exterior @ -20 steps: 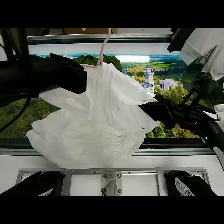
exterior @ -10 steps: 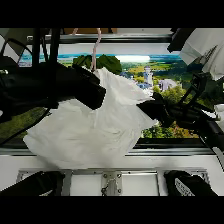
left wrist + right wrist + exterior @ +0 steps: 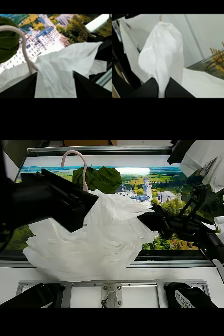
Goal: Fold the clothes and pants, and hang the long-sleeved shirts on hangers.
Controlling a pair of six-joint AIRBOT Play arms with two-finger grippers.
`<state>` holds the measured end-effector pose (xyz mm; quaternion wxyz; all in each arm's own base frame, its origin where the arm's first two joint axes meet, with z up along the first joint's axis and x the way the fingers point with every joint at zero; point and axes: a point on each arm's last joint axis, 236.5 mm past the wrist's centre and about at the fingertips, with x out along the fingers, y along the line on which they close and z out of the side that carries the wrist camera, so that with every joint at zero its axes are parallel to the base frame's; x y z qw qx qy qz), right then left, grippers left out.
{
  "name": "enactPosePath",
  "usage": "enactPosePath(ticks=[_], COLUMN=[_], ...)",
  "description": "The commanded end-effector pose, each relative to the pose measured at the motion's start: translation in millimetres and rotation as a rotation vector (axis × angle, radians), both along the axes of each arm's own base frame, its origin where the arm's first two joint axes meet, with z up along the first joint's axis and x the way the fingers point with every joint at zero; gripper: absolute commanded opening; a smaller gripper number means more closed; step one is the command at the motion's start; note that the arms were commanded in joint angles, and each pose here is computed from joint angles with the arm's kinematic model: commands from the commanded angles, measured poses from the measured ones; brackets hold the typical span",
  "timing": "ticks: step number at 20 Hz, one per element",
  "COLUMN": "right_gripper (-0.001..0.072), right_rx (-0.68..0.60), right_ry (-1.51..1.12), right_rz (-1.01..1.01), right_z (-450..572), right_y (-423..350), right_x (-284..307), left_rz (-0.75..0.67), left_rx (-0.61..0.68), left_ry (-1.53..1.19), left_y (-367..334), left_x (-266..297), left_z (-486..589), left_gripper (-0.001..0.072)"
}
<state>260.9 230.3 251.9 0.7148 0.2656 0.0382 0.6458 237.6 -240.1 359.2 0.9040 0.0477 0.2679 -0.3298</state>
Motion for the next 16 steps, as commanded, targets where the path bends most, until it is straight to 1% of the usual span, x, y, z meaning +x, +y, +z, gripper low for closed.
enactPosePath(ticks=[1,6,10,12,14,16], right_gripper=[0.0011,0.0011,0.0011,0.0011,0.0011,0.0011], right_rx=[0.029,0.070,0.158,0.160,0.159,0.144], right_ry=[-0.001,-0.003,-0.044,-0.064,-0.074,-0.074], right_rz=[-0.006,-0.011,-0.068,-0.084,-0.089,-0.085], right_z=[7,16,40,46,49,46], right_y=[-2,-6,-20,-25,-26,-24], right_x=[1,2,11,14,14,13], left_rz=[0.045,0.177,0.300,0.375,0.438,0.473], left_rx=[-0.047,-0.056,-0.049,-0.021,0.033,0.081], left_ry=[-0.046,-0.113,-0.097,-0.061,-0.001,0.049], left_y=[19,61,100,119,130,133], left_x=[-3,4,9,16,25,35], left_z=[19,37,36,26,8,-8], left_gripper=[0.0471,0.0470,0.0471,0.0470,0.0470,0.0471])
